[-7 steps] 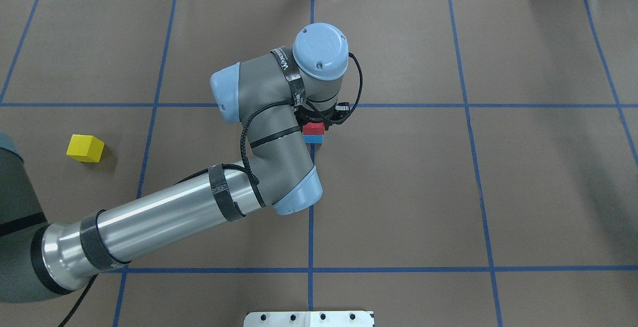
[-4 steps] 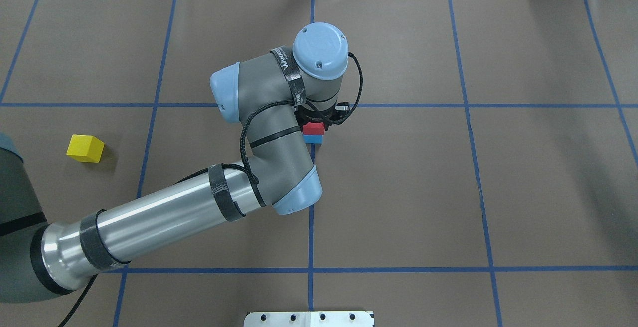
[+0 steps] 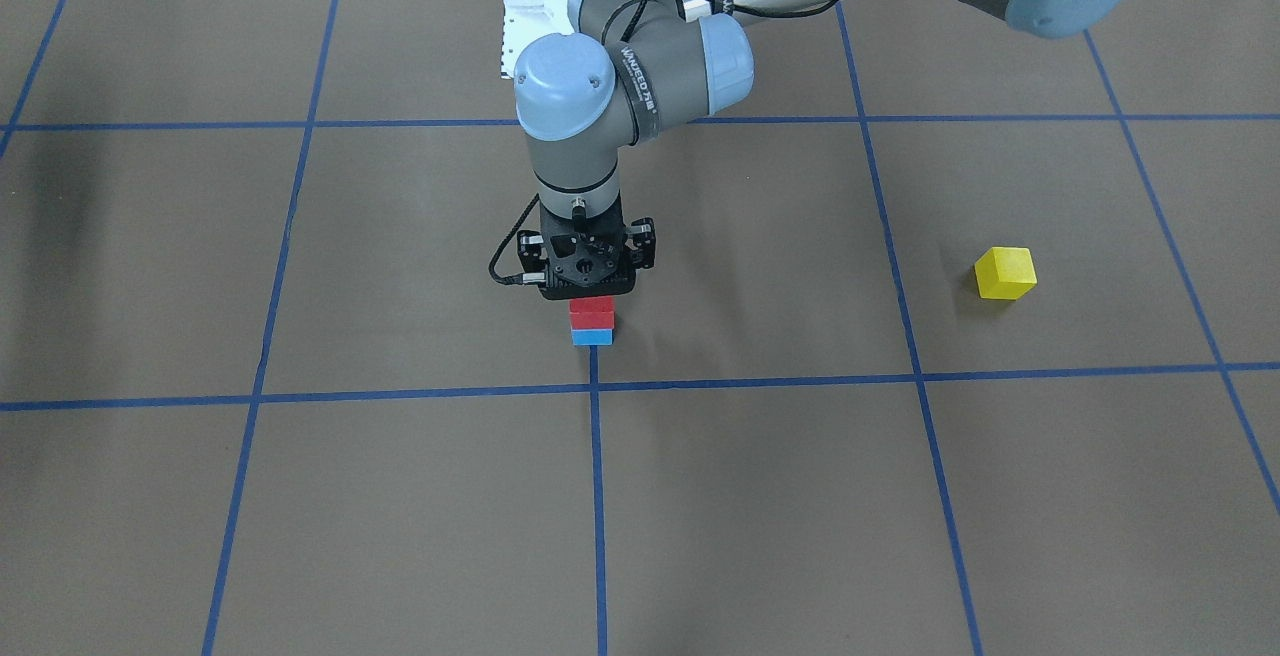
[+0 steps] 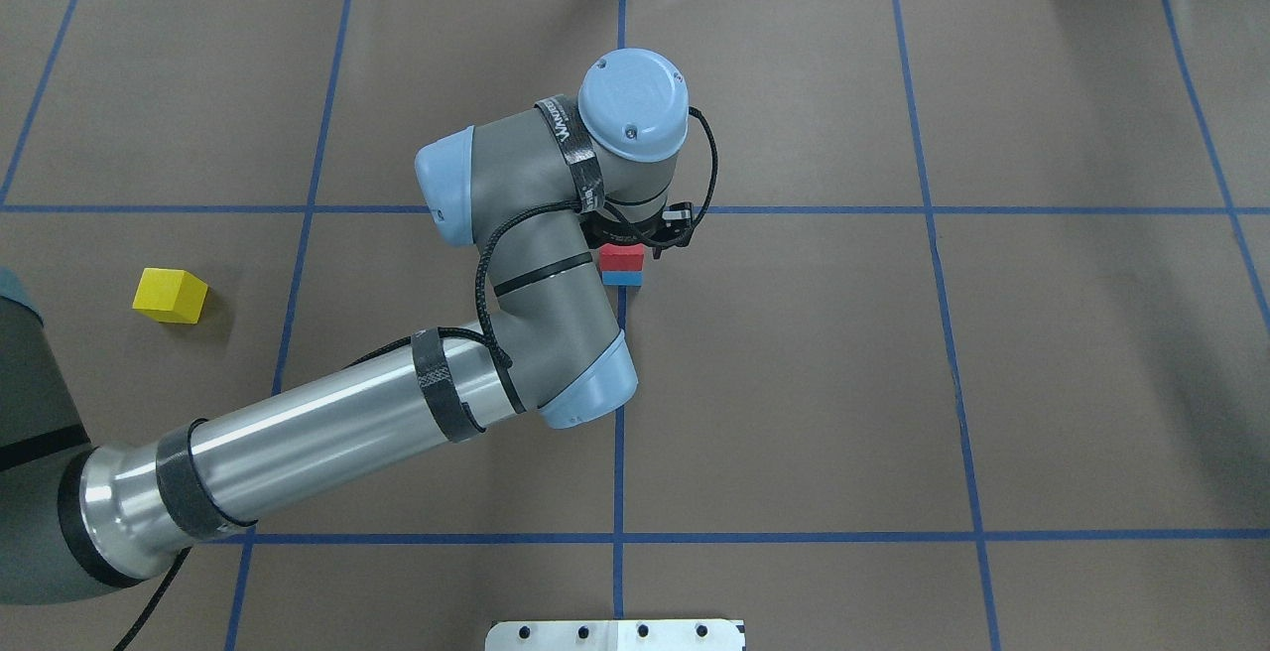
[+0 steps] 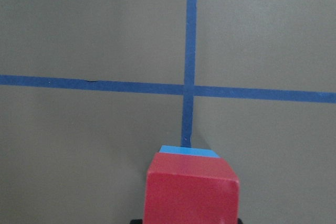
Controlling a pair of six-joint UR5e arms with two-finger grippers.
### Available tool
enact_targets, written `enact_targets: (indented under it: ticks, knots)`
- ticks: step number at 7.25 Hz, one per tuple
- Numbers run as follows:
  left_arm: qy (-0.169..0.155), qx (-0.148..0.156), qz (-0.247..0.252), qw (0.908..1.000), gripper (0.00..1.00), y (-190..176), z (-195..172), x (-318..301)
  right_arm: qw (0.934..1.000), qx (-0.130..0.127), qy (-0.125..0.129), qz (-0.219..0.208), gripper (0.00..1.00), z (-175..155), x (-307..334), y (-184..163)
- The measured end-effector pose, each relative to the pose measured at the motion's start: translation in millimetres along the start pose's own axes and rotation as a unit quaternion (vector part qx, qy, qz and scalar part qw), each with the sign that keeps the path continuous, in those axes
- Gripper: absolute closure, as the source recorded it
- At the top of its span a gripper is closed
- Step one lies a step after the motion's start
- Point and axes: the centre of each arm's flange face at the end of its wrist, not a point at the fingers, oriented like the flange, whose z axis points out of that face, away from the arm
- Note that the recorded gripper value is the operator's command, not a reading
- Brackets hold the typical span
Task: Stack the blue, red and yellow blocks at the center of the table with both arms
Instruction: 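Lower the red cube onto the blue cube and open the left gripper, then move the left gripper back above the yellow cube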
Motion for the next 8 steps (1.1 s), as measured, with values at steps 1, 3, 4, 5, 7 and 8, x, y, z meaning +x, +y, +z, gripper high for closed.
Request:
enact_targets:
  ticks: [1,3,4,5,7,8]
  knots:
    - [0.003,0.002,0.007,1.0000,0.00,-0.1,-4.0,0.3,1.0000,0.000,0.001,0.000,0.00,-0.2,-0.1,-0.4]
    - [0.014,0.014,0.055,0.9983,0.00,-13.7,-24.9,-22.6,1.0000,0.001,0.002,-0.001,0.00,-0.3,0.0,-0.9]
    - [0.018,0.016,0.078,0.9966,0.00,-22.1,-29.4,-60.4,1.0000,0.001,0.002,-0.001,0.00,-0.2,-0.1,-1.0]
    - [0.019,0.020,0.101,0.9945,0.00,-28.6,-33.2,-109.0,1.0000,0.000,0.001,-0.001,0.00,0.0,-0.4,-1.0]
    - [0.014,0.028,0.152,0.9880,0.00,-25.1,-40.7,-216.8,1.0000,0.000,0.001,-0.001,0.00,0.2,-0.7,-1.2]
    - [0.007,0.032,0.172,0.9845,0.00,-14.3,-46.5,-272.0,1.0000,0.000,0.001,-0.001,0.00,0.6,-0.4,-1.6]
